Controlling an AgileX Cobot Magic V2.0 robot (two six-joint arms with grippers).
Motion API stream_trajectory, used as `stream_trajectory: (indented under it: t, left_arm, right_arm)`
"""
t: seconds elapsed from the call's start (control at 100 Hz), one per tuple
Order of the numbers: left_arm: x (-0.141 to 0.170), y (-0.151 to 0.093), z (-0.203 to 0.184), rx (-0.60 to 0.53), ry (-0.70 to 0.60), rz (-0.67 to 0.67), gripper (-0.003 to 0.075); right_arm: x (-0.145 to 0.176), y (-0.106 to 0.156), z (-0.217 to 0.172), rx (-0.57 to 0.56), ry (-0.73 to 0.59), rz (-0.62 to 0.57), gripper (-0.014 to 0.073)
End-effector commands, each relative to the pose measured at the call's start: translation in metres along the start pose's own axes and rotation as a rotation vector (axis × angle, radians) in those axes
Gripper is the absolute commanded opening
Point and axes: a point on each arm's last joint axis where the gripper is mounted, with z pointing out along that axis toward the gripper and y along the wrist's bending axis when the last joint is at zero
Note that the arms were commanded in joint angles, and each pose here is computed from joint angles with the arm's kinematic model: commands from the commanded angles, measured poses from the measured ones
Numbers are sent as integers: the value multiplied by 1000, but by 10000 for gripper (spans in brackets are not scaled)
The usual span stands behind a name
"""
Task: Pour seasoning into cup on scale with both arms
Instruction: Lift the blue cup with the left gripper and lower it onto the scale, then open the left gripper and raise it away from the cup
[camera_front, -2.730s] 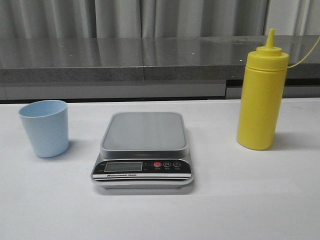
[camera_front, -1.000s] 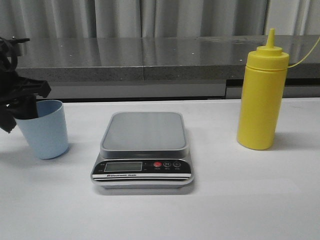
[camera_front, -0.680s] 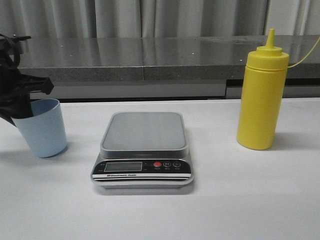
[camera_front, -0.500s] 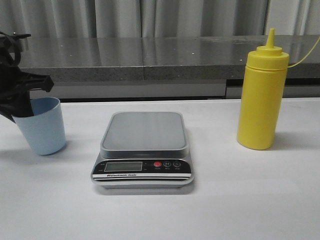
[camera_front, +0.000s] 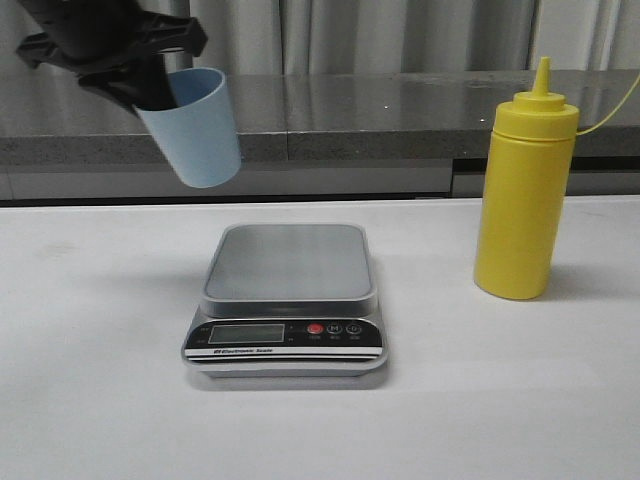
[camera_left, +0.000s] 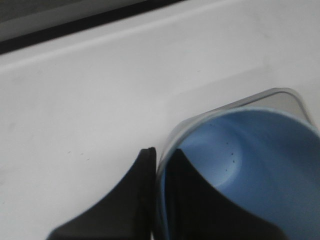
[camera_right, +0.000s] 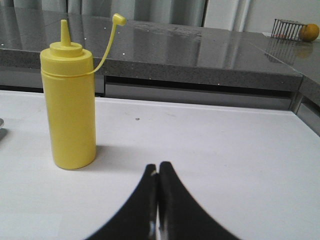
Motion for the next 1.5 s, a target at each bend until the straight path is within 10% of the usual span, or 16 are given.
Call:
stream_trajectory:
  t: [0.0, 0.52, 0.88, 1.25, 1.49]
  left_arm:
    - [-21, -26, -25, 42, -122, 66, -20]
    - [-10, -64, 19, 107, 18, 135, -4]
    - [-11, -64, 19, 106, 8, 135, 326]
    - [-24, -67, -21, 125, -105, 122, 304]
    - [-24, -67, -68, 131, -192, 127, 78]
  right_arm:
    - [-14, -1, -3, 11, -115, -8, -60]
    - [-14, -1, -3, 11, -115, -8, -60]
    - [-14, -1, -3, 11, -115, -8, -60]
    - [-14, -1, -3, 11, -115, -8, -60]
    - [-14, -1, -3, 11, -115, -8, -60]
